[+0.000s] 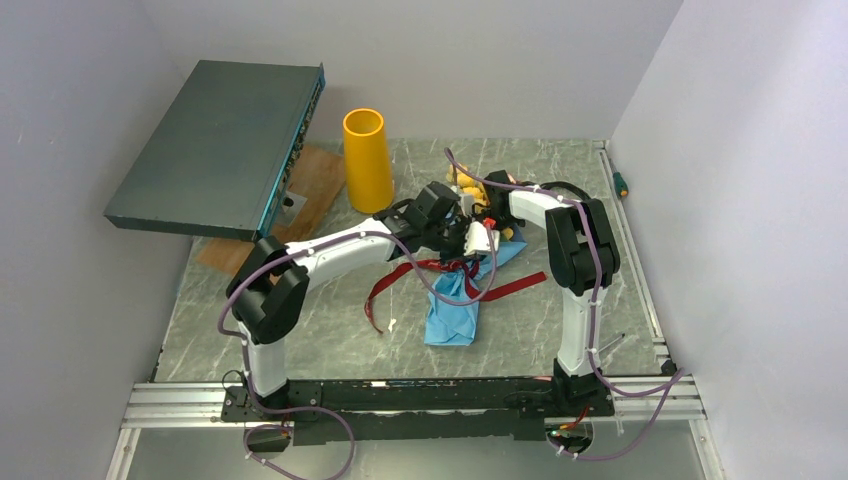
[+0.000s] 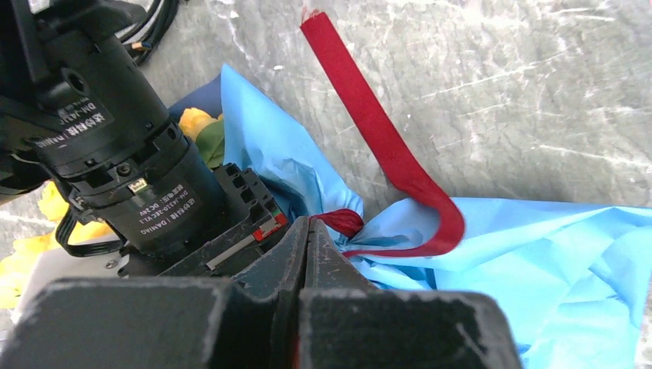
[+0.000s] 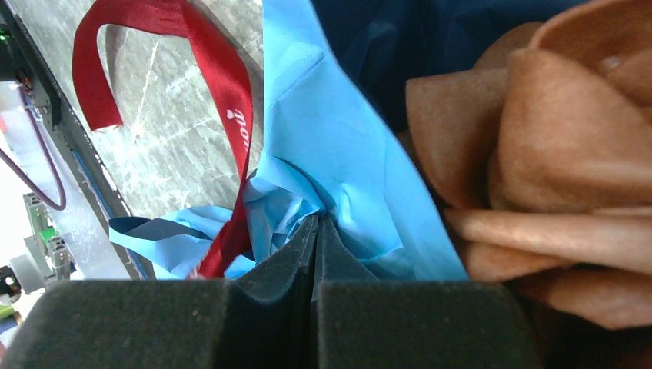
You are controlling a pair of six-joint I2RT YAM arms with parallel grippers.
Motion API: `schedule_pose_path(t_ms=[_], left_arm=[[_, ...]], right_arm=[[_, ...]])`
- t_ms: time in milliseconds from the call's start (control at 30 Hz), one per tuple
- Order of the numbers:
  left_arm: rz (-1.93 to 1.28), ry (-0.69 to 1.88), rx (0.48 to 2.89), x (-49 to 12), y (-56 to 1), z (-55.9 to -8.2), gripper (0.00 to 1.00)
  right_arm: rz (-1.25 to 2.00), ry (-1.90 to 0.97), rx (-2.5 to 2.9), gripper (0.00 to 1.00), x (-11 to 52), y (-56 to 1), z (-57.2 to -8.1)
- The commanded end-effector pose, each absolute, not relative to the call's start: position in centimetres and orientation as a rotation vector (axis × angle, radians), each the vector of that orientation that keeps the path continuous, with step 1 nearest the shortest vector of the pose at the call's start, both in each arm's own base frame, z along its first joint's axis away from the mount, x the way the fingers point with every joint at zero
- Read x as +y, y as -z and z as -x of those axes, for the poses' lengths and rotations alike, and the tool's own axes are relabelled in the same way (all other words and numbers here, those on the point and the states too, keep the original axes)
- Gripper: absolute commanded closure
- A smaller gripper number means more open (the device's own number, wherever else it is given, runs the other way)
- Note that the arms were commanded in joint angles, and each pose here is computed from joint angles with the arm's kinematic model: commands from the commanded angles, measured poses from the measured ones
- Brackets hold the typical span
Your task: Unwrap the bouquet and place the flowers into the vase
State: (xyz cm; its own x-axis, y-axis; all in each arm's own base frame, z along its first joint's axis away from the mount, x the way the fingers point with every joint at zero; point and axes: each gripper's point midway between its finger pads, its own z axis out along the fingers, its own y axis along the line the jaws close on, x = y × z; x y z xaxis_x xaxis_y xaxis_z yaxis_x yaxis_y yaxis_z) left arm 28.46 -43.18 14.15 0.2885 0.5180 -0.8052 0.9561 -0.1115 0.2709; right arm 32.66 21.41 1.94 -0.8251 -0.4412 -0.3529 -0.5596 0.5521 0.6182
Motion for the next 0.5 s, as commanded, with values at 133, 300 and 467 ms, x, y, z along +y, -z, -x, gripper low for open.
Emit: schedule_pose_path(t_ms=[133, 300, 467], left_arm=[[-1.608, 0.832, 1.376, -41.6, -19.1, -28.7, 0.55], [-1.571, 0.780, 1.448, -38.9, -17.5, -29.8, 0.53], [-1.500, 0.746, 1.551, -36.8, -15.4, -30.7, 0.51]], right_arm=[[0.905, -0.977, 2.773, 1.00, 19.0, 2.3, -31.1], [0.905, -0.991, 2.756, 1.00, 19.3, 1.6, -31.3], [0.905, -0.993, 2.755, 1.00, 19.3, 1.4, -31.3]])
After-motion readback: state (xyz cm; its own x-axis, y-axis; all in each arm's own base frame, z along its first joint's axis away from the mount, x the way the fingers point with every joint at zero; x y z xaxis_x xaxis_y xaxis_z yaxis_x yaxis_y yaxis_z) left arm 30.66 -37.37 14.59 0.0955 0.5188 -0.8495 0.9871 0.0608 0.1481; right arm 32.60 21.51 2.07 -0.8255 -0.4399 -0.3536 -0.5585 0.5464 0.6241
